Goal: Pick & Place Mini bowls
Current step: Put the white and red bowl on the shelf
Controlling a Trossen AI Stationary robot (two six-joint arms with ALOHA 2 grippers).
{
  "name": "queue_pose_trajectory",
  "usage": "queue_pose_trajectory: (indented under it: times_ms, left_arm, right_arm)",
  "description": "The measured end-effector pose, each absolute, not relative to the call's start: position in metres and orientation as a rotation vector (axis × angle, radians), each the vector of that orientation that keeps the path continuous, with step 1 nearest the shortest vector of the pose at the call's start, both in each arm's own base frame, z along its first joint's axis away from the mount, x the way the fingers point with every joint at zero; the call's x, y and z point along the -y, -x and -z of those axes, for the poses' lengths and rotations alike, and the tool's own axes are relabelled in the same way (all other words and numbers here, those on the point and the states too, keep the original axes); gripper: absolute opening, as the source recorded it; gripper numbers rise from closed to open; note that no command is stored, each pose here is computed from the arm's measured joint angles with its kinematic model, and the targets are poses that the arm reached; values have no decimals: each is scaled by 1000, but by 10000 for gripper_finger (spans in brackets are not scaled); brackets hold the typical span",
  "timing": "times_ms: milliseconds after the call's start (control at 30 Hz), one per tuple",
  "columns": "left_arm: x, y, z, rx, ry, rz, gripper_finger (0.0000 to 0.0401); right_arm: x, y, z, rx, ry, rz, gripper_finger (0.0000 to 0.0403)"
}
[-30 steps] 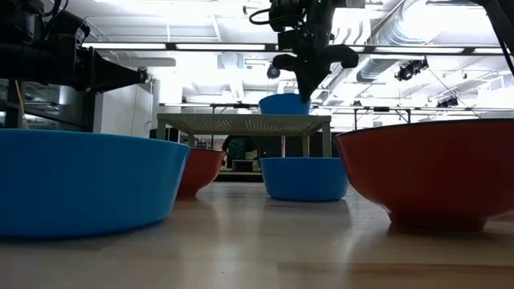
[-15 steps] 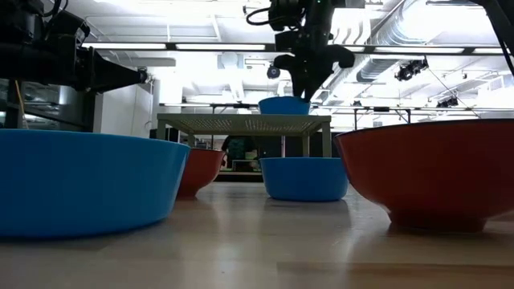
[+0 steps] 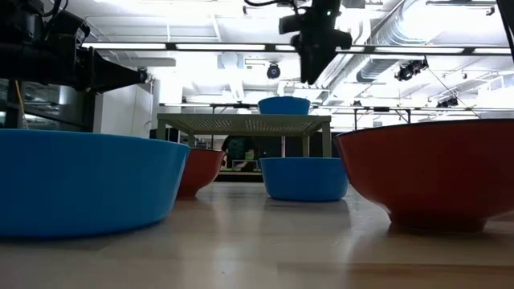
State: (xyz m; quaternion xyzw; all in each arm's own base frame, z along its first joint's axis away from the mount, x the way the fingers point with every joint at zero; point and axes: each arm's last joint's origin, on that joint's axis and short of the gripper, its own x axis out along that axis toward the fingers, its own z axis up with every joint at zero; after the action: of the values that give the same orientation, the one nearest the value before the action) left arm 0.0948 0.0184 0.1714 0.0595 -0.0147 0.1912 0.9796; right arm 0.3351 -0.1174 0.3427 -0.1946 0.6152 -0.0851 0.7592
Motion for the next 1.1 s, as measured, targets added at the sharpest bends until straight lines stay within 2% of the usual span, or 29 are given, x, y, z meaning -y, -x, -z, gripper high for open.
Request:
queue_pose_trajectory:
  times_ms: [267, 367, 567, 833, 1100]
  left_arm:
    - [-18, -95, -171, 30, -120, -385, 149]
    - [-18, -95, -171, 30, -120, -386, 149]
    - [-18, -95, -171, 30, -120, -386, 149]
    - [-18, -95, -171, 30, -120, -385, 149]
    - [-18, -95, -171, 29, -120, -385, 149]
  right_arm:
    - [101, -312, -344, -1433, -115, 270, 185]
    - [97, -305, -346, -1459, -256, 303, 185]
    - [81, -287, -345, -1448, -318, 298, 181]
    - [44, -241, -303, -1490, -365, 249, 182]
    - [18, -207, -265, -1527, -609, 324, 172]
